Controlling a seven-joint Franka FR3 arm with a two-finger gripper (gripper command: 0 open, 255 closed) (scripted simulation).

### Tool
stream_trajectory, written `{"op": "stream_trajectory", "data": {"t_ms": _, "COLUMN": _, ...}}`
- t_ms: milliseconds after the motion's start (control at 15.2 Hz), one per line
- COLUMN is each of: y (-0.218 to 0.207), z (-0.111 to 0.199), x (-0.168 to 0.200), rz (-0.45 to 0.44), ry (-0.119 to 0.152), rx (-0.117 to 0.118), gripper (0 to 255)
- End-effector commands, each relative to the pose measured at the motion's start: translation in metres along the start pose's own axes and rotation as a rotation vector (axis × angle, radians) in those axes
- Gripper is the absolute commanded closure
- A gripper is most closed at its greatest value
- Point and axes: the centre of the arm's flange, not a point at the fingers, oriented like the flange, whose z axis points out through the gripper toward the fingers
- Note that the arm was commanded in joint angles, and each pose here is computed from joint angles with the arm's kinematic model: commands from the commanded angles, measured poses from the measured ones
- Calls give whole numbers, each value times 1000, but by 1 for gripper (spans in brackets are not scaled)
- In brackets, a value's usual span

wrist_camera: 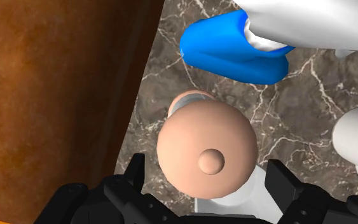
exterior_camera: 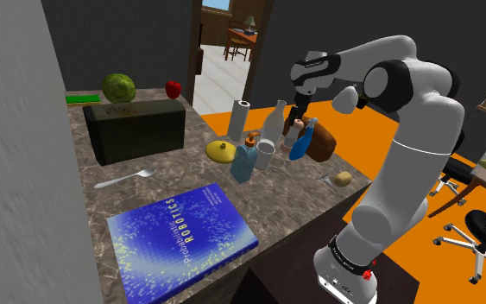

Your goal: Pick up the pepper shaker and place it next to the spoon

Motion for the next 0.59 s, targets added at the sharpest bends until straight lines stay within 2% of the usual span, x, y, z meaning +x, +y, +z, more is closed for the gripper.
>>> {"op": "stream_trajectory", "data": {"t_ms": 0, "y": 0, "z": 0, "x": 0, "rz": 0, "ry": 0, "rx": 0, "gripper": 0}}
{"op": "stream_trajectory", "data": {"t_ms": 132, "y": 0, "z": 0, "x": 0, "rz": 0, "ry": 0, "rx": 0, "gripper": 0}}
{"op": "stream_trajectory", "data": {"t_ms": 198, "y": 0, "z": 0, "x": 0, "rz": 0, "ry": 0, "rx": 0, "gripper": 255}}
{"op": "stream_trajectory", "data": {"t_ms": 528, "y": 0, "z": 0, "x": 0, "rz": 0, "ry": 0, "rx": 0, "gripper": 255}}
